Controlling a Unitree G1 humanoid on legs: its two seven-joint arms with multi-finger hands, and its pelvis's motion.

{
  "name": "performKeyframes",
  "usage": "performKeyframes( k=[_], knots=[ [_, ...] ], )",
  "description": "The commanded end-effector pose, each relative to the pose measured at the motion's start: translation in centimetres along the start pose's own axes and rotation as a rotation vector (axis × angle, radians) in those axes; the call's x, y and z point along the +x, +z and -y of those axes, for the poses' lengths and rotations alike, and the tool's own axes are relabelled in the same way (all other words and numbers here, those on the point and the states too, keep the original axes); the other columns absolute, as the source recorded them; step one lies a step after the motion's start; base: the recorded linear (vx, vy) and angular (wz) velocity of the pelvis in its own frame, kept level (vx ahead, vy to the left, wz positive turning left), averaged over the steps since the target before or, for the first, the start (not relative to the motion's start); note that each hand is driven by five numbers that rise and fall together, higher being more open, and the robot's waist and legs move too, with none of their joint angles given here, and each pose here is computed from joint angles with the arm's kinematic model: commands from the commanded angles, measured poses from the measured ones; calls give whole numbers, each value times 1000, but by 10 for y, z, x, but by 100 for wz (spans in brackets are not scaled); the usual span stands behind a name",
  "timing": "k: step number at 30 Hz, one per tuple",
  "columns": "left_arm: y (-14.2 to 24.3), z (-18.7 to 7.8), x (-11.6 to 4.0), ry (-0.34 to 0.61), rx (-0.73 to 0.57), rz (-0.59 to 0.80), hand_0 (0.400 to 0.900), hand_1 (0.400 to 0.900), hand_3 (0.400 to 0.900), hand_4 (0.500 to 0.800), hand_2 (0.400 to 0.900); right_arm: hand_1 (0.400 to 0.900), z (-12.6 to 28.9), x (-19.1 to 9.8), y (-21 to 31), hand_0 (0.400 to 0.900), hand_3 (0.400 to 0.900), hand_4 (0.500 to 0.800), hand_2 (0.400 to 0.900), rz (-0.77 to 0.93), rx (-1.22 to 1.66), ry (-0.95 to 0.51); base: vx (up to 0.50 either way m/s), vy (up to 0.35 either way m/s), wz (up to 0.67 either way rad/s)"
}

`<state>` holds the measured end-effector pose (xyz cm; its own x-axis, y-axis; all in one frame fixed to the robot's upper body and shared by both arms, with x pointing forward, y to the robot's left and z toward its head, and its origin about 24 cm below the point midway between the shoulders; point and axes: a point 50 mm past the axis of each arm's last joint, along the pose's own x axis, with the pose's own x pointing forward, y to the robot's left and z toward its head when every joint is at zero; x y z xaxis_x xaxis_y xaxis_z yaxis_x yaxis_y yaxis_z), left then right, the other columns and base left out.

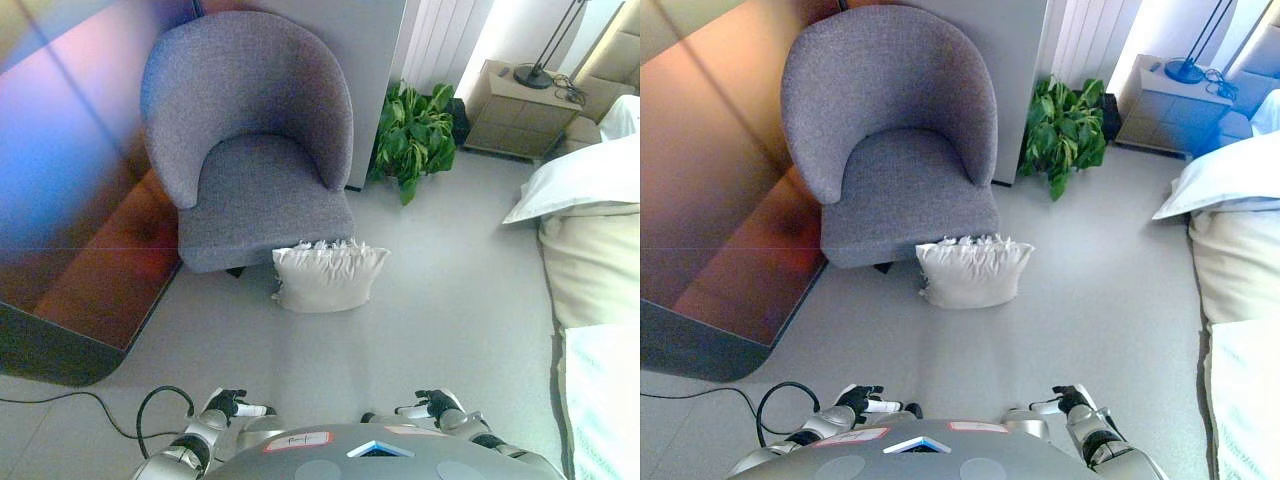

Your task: Pick up the pillow and put it on the sofa.

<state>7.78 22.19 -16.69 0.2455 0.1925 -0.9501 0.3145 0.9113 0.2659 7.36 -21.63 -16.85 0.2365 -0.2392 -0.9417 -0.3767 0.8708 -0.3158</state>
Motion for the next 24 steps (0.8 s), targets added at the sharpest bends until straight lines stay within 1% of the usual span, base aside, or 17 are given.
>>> performKeyframes(
  k=[1,12,19,24],
  knots=[
    [16,-9,2,31,30,15,900,900,900,800,900,900,12,2,22,900,900,800,900,47,-61,-35,0,0,0],
    [24,-11,2,24,17,31,900,900,900,800,900,900,15,1,28,900,900,800,900,60,-71,-38,0,0,0],
    [17,-9,2,23,21,17,900,900,900,800,900,900,12,1,23,900,900,800,900,49,-74,-27,0,0,0],
    [15,-9,2,26,25,13,900,900,900,800,900,900,10,1,22,900,900,800,900,48,-67,-23,18,-58,-2]
  ],
)
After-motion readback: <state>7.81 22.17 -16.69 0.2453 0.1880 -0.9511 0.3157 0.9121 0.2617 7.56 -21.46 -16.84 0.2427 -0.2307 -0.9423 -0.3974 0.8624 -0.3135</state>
